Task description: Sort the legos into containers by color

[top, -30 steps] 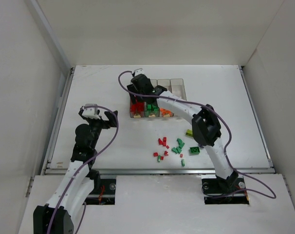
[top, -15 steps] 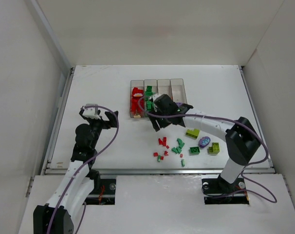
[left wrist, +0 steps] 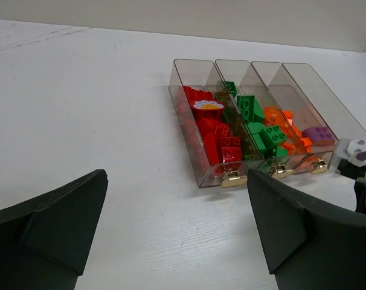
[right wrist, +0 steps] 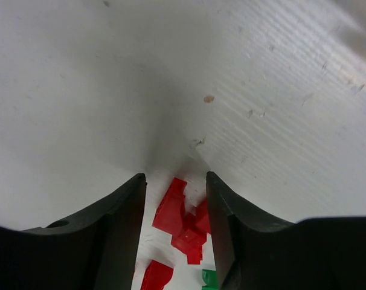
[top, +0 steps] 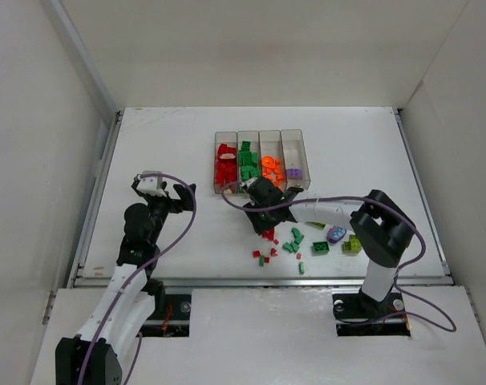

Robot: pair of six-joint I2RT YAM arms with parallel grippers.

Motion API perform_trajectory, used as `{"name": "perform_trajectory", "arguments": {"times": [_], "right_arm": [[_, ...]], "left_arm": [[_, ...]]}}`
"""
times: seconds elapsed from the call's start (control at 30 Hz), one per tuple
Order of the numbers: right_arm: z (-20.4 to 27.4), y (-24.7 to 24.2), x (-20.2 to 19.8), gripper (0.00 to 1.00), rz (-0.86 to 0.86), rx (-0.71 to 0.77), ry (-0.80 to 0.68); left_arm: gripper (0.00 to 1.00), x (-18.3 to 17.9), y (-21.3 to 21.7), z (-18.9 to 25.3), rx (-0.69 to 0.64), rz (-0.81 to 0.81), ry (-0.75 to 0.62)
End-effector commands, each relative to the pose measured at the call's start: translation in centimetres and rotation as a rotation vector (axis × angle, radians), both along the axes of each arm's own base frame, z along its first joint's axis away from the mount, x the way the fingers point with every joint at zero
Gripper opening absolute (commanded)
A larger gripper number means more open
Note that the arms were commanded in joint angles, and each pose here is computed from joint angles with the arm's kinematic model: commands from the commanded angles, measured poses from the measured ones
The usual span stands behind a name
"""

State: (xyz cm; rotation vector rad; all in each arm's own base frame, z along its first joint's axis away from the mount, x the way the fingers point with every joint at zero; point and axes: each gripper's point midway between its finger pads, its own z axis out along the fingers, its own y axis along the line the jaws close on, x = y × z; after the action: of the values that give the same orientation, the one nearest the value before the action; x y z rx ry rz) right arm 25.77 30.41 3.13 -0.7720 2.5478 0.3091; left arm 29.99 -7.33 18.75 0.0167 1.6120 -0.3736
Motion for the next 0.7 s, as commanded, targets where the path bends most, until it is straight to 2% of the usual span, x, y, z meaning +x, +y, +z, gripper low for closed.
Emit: {"name": "perform_trajectory", "arguments": {"times": [0.0, 0.27, 0.33, 0.37, 0.4, 0.47, 0.67], "right_arm": [[-0.4, -0.5, -0.6, 0.49, -0.041, -0.008, 0.000], [-0.7, 0.4, -3.4, 0.43, -0.020, -0.010, 0.044], [-0.7, 0.6, -3.9, 0.37, -0.019, -0.008, 0.061], [-0.4, 0.7, -3.9, 0.33, -0.026, 0.002, 0.059], [-0.4, 0.7, -3.9, 0.19, -0.026, 0.002, 0.059], [0.5, 1.2, -3.5, 0.00, -0.026, 0.024, 0.044], [6.5, 5.0, -0.4, 0.00, 0.001, 0.139, -0.075]], "left_arm": [[1.00, 0.2, -0.1, 1.8, -0.003, -0.010, -0.059], [1.00, 0.2, -0.1, 1.8, -0.003, -0.010, -0.059], [1.00, 0.3, 0.2, 1.8, -0.002, 0.000, -0.059], [1.00, 0.3, 0.2, 1.8, -0.002, 0.000, -0.059], [1.00, 0.3, 0.2, 1.8, -0.002, 0.000, -0.059], [1.00, 0.3, 0.2, 1.6, -0.001, 0.000, -0.050], [1.00, 0.3, 0.0, 1.6, -0.001, -0.011, -0.050]]}}
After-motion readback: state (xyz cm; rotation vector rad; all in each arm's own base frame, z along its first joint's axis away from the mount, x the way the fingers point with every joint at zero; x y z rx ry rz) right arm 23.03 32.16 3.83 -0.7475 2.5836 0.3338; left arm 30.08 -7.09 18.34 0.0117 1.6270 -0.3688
